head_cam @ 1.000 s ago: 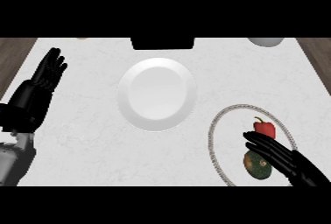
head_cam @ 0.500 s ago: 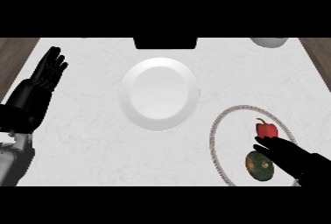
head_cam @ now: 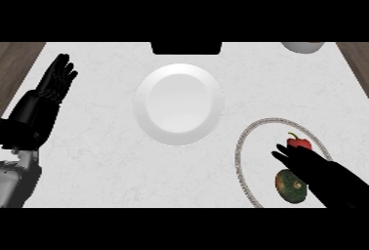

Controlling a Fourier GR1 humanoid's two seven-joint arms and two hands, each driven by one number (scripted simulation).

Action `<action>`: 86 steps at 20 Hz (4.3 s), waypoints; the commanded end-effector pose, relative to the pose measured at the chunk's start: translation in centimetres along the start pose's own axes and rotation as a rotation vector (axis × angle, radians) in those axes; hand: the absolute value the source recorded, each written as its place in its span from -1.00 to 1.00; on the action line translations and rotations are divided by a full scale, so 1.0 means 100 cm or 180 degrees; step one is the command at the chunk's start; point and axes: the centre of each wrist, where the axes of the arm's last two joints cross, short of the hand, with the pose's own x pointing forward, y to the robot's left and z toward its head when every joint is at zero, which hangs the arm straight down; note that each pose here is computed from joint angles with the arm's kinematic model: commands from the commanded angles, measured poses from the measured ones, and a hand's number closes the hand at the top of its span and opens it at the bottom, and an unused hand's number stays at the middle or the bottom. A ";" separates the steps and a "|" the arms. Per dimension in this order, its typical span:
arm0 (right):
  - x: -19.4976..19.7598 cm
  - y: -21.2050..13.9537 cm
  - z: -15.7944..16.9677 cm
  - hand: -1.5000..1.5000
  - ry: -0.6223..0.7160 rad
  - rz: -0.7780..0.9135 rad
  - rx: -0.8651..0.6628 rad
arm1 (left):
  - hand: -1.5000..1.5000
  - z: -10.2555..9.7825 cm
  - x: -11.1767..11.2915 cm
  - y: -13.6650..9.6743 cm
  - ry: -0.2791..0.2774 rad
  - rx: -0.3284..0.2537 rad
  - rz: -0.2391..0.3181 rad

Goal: Pick the squash from the placemat and place it in the plate

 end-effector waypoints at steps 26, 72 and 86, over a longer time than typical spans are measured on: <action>-0.041 0.072 -0.072 -1.00 0.0646 0.0424 0.0379 | 0.00 -0.013 -0.015 -0.004 0.0022 0.0012 -0.0001; 0.176 -0.067 -0.103 1.00 0.1001 -0.1356 -0.2486 | 0.00 -0.005 -0.002 -0.015 -0.0013 -0.0002 -0.0019; 0.171 -0.076 -0.237 1.00 0.1314 -0.1399 -0.2280 | 0.00 -0.012 0.012 -0.017 -0.0046 -0.0172 0.0014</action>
